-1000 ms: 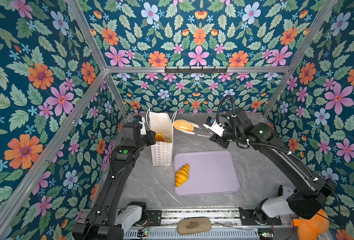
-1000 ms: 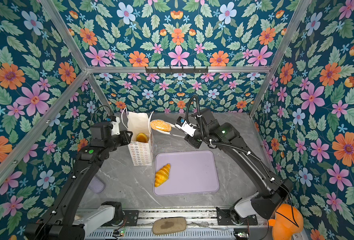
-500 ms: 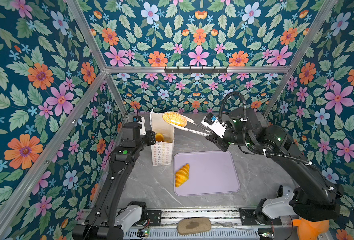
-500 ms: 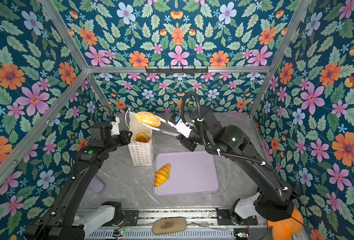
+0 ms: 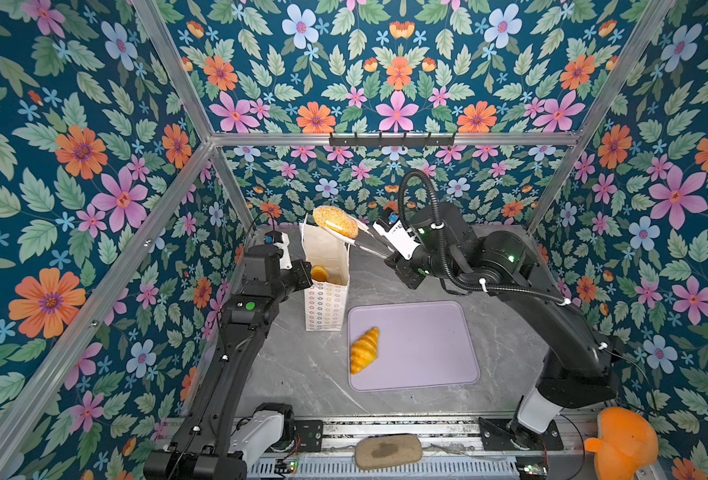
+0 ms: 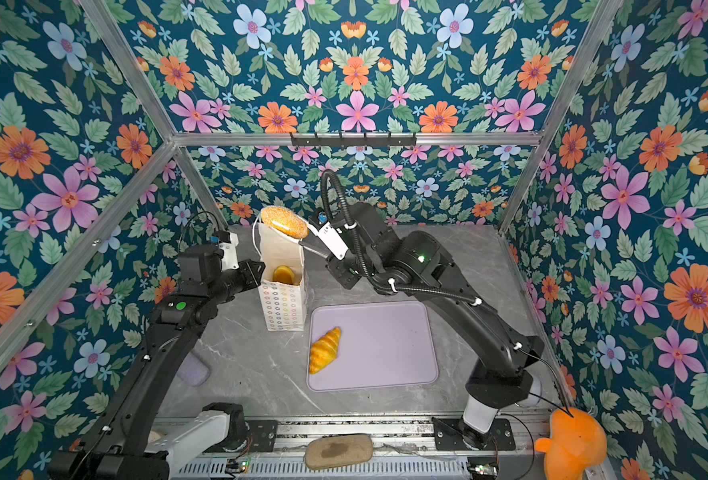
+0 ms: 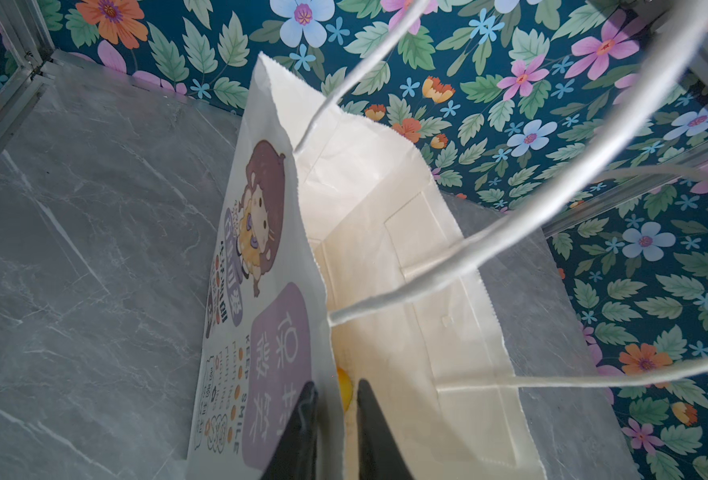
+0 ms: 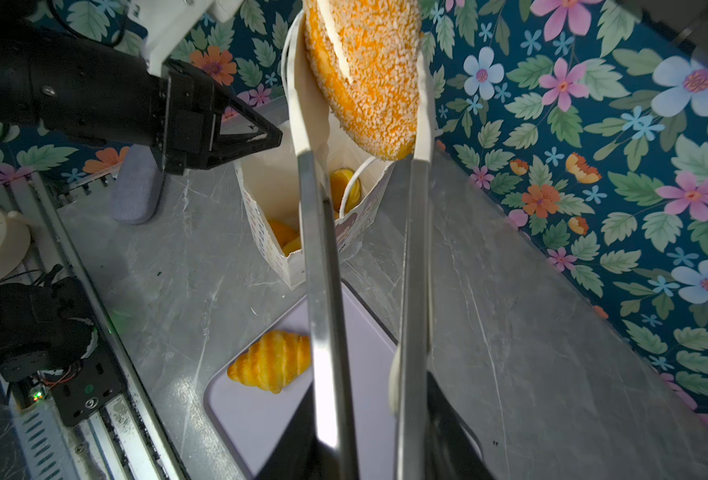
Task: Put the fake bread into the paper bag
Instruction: 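Carry the bun with the tongs toward the bag opening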
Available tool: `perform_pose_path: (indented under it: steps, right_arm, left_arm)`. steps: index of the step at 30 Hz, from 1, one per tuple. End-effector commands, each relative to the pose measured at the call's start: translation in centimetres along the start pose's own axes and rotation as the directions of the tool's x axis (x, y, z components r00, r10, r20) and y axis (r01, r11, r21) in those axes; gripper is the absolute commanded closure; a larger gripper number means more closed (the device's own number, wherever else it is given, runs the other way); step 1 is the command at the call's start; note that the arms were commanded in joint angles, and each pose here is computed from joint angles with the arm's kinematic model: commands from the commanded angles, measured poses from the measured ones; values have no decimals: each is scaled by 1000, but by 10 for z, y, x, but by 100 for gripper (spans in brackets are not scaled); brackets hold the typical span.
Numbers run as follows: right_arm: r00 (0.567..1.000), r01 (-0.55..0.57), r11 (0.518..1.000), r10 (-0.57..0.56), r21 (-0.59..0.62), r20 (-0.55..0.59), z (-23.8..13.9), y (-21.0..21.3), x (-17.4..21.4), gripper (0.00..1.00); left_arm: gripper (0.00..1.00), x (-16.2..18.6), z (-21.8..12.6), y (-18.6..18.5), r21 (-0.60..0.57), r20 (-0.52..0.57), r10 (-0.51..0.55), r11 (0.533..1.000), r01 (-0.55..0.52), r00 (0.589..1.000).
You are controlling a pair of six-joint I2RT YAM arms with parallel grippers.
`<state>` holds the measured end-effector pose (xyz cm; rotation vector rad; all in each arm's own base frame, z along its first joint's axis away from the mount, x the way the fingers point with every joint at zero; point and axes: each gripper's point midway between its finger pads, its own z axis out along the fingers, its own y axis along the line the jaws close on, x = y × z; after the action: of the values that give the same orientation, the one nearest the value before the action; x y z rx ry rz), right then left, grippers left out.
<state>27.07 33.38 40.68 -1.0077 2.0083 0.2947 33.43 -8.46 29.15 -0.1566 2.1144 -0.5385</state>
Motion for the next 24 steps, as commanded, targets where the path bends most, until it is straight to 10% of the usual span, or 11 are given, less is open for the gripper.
perform_pose_path:
  steps: [1,24]
  right_arm:
    - [994,-104,994,104,35,-21,2,-5,1,72]
    - [982,-184,983,183,25,37,-23,13,-19,75]
  left_arm:
    - [81,-7,-2,-2,9,32,3,1000,-3,999]
    - [83,-5,-2,0,4,38,5,1000,-5,999]
